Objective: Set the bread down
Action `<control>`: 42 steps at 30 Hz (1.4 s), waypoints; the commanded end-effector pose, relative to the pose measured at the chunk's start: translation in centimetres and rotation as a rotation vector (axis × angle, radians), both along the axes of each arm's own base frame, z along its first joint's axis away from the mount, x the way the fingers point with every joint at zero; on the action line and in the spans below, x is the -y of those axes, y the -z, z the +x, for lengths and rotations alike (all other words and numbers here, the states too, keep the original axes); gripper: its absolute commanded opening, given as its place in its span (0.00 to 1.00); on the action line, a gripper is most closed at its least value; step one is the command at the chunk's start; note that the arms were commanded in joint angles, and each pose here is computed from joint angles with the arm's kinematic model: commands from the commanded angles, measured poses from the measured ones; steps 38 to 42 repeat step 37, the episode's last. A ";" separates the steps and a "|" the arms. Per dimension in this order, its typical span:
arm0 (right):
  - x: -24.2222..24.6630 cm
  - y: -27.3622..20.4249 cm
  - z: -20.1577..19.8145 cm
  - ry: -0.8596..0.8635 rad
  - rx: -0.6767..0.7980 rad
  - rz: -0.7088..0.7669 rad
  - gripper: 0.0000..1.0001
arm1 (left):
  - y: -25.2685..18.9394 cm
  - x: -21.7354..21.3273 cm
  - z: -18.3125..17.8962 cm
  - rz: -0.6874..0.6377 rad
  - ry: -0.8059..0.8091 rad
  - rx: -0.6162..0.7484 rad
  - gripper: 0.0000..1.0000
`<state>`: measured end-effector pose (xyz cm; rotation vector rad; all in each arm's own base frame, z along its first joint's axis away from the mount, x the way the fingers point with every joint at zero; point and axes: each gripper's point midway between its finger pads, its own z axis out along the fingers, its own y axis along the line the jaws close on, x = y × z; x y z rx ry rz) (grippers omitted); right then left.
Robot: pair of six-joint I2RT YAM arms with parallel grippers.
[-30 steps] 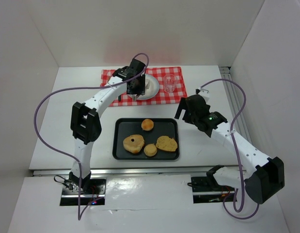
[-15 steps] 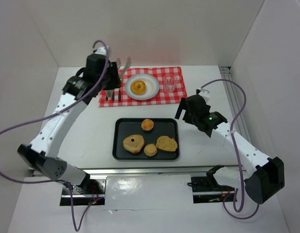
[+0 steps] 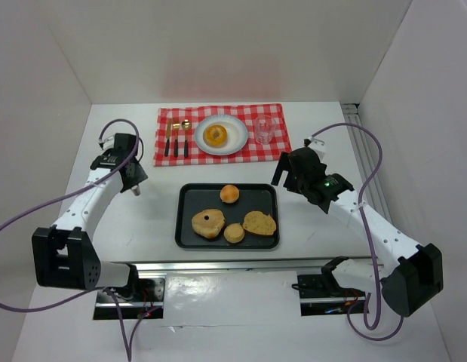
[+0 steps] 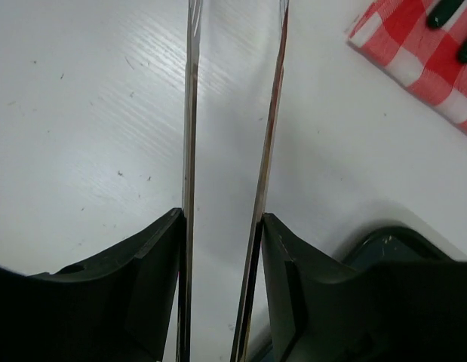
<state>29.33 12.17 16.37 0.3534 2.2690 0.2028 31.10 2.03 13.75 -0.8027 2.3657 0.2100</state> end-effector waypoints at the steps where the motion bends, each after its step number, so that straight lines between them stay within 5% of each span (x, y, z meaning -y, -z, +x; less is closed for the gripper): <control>1: -0.5 -0.7 0.4 -0.010 0.021 0.008 1.00 | -0.7 -0.1 3.5 -0.060 -0.093 0.148 0.57; 5: -0.8 -0.6 0.6 -0.017 0.018 0.013 1.00 | 3.4 -0.2 4.0 -0.089 -0.127 0.033 0.74; 7: -0.8 -0.4 0.3 -0.019 0.012 0.003 1.00 | 4.9 0.3 4.1 -0.109 -0.116 -0.028 0.92; 11: -0.7 -0.3 0.3 -0.019 0.018 0.006 1.00 | 3.5 0.6 4.8 -0.110 -0.075 -0.023 0.99; 22: 0.0 -0.6 1.1 0.026 0.022 -0.042 1.00 | -7.3 4.6 4.3 -0.069 0.188 0.095 0.99; 31: 1.6 -0.1 0.7 0.098 -0.011 -0.104 1.00 | -6.1 11.7 0.1 -0.146 0.462 0.143 0.99; 42: 1.7 0.4 0.4 0.121 -0.028 -0.086 1.00 | -5.3 13.4 -0.5 -0.177 0.500 0.128 0.99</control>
